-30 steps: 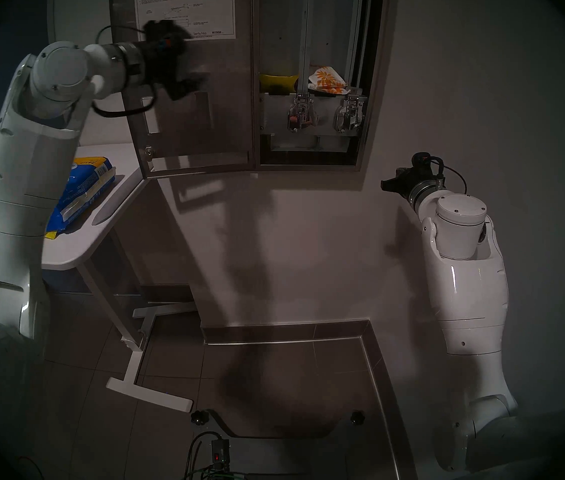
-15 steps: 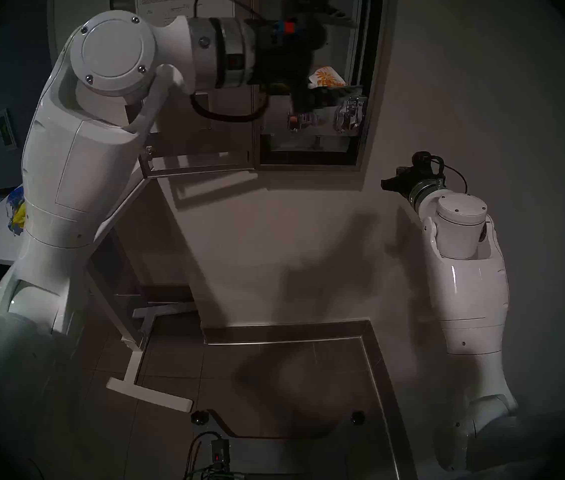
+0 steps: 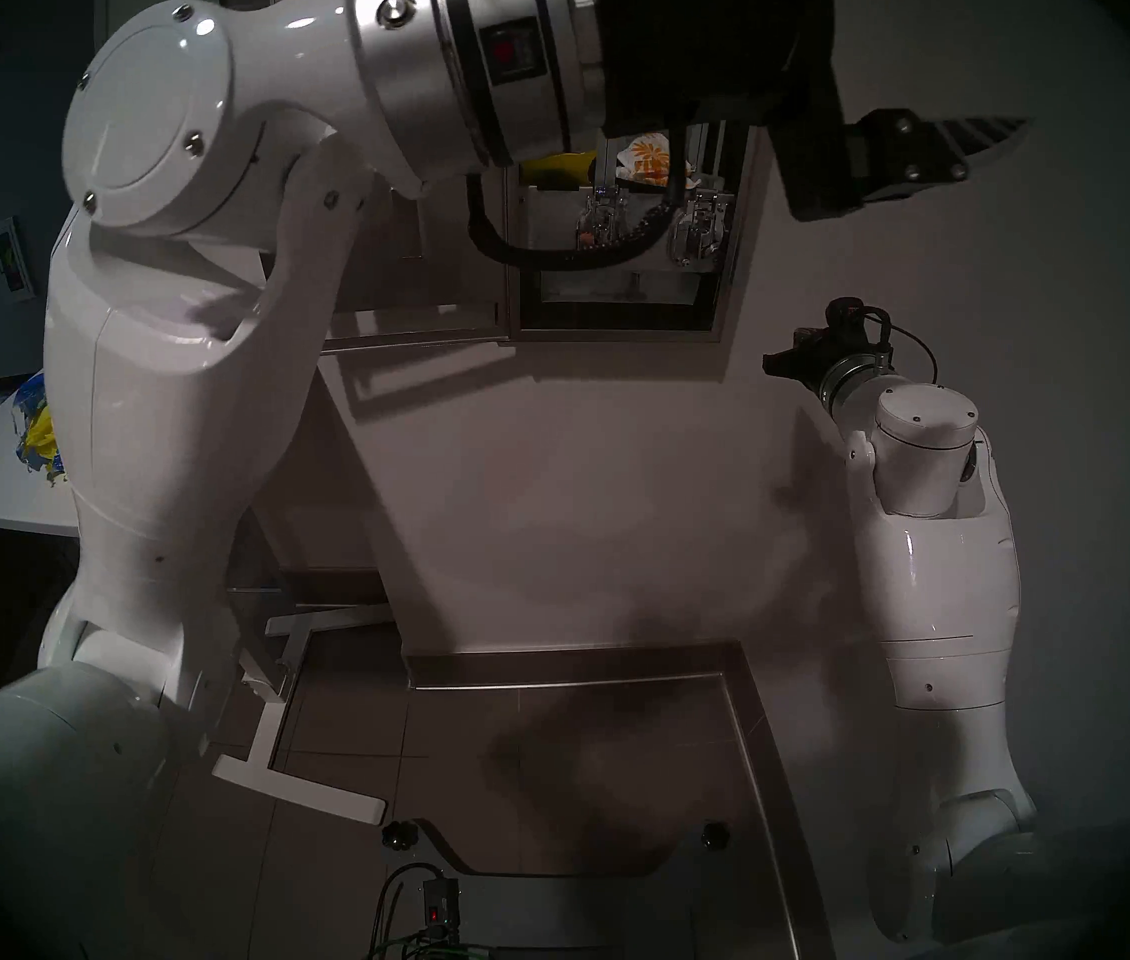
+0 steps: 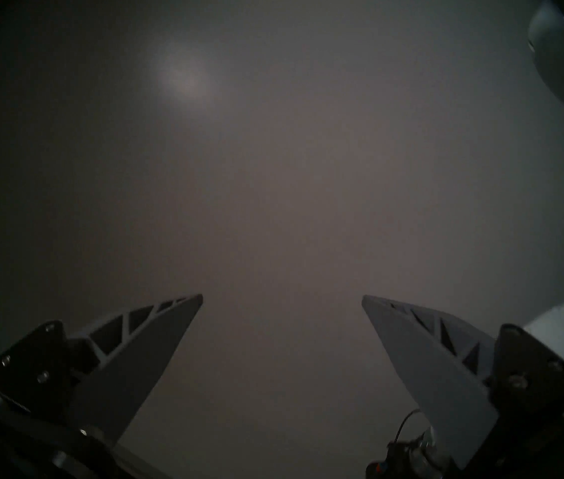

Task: Open the dispenser door, put the pads inside, close the door

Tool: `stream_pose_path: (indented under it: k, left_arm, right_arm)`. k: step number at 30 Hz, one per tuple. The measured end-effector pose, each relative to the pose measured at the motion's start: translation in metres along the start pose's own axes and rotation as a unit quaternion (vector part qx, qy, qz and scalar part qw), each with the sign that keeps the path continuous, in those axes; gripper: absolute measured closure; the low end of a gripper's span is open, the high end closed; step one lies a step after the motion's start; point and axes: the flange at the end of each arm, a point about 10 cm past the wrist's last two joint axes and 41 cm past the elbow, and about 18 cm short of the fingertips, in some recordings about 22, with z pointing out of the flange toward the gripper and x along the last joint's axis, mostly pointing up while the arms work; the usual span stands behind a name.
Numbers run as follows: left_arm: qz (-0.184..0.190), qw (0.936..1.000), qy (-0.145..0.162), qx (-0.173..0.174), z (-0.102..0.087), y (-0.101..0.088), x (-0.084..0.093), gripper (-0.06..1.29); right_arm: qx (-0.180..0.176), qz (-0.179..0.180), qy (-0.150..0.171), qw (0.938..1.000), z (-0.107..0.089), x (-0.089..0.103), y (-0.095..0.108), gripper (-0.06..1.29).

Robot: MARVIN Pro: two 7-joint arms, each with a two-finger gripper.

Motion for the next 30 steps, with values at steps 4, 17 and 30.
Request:
stream_pose_path:
  k: [4, 17, 30]
  left_arm:
    - [-0.02, 0.9994, -0.003, 0.029, -0.004, 0.007, 0.009, -0.02]
    - [-0.053, 0.9965, -0.014, 0.063, -0.009, 0.018, 0.01, -0.02]
    - [-0.018, 0.9876, -0.075, 0.137, -0.031, 0.017, -0.005, -0.02]
  right_arm:
    - [-0.001, 0.0, 0.001, 1.0, -0.001, 0.001, 0.0, 1.08]
    - [-0.003, 0.001, 0.003, 1.0, -0.001, 0.002, 0.001, 1.08]
    - [-0.003, 0.001, 0.004, 1.0, -0.001, 0.002, 0.001, 1.08]
